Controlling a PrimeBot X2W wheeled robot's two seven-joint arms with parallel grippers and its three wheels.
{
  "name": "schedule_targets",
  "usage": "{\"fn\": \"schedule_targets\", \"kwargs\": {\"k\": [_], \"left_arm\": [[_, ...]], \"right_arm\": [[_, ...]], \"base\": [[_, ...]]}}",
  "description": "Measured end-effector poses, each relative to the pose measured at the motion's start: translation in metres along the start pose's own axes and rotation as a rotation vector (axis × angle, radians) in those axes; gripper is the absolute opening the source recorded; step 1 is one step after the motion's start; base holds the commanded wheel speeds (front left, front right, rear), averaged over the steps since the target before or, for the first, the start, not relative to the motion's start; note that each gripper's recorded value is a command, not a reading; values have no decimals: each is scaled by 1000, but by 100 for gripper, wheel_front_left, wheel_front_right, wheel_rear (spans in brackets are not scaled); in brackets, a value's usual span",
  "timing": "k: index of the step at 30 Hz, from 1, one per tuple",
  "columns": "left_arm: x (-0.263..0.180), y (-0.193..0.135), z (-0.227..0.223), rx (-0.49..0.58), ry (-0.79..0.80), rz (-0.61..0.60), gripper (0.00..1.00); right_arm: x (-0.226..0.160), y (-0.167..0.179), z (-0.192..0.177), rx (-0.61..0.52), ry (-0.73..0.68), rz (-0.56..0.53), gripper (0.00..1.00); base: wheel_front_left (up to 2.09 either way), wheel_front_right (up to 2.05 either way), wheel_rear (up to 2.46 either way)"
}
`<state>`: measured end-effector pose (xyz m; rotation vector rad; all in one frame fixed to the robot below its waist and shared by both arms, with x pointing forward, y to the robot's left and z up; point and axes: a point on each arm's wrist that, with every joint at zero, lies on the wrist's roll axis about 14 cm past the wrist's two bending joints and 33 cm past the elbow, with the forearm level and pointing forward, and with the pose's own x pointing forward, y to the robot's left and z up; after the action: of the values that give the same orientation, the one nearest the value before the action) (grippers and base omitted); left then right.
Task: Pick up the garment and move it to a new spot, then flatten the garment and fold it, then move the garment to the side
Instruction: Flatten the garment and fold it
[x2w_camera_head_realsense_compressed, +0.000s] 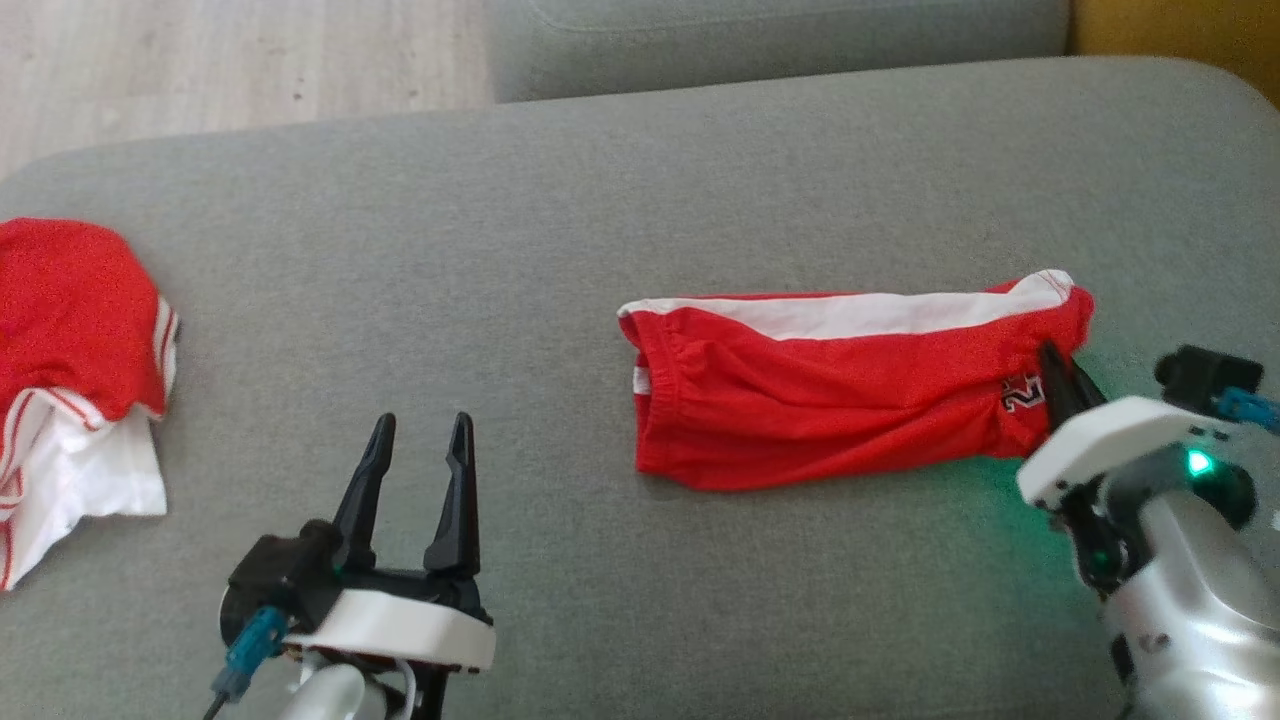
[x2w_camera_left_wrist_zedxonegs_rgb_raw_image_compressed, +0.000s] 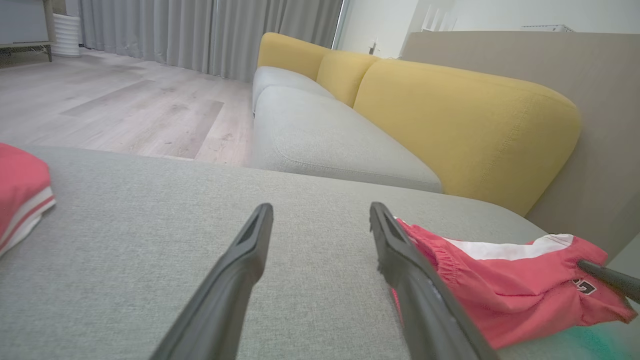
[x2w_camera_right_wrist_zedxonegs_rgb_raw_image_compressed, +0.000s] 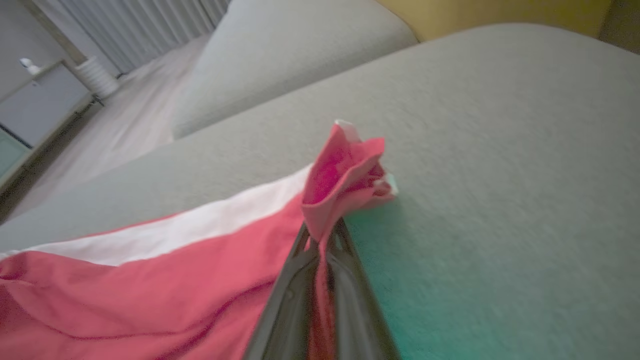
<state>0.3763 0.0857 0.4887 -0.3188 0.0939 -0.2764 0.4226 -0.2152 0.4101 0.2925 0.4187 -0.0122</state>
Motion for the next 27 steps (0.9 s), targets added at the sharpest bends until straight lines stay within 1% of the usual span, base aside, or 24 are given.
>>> {"fn": "schedule_targets", "kwargs": {"k": [3,8,11,14,18,21,24,27], "left_arm": [[-5,3,5,6,-12,13,100],[-21,12,7,8,-20,51,100],[-31,19,8,9,-25,85,100],[-38,26,12,11,-42,112,100],[-47,35,17,11,-58,150,100],[-53,41,18,10,-65,174,100],[-55,45,18,0,-66,190,100],[-56,46,18,-1,-67,192,100]], "right_arm": [[4,31,18,-13,-60,76,0],[3,104,41,-49,-121,253,0],[-1,146,43,-78,-112,355,0],[-4,177,33,-140,-69,432,0],[-8,208,8,-248,16,512,0],[-12,223,-11,-315,79,556,0],[-13,228,-24,-354,122,575,0],[-16,224,-35,-381,166,574,0]], "base": [[0,0,0],[0,0,0],[0,0,0],[0,0,0],[0,0,0],[0,0,0],[0,0,0],[0,0,0]]}}
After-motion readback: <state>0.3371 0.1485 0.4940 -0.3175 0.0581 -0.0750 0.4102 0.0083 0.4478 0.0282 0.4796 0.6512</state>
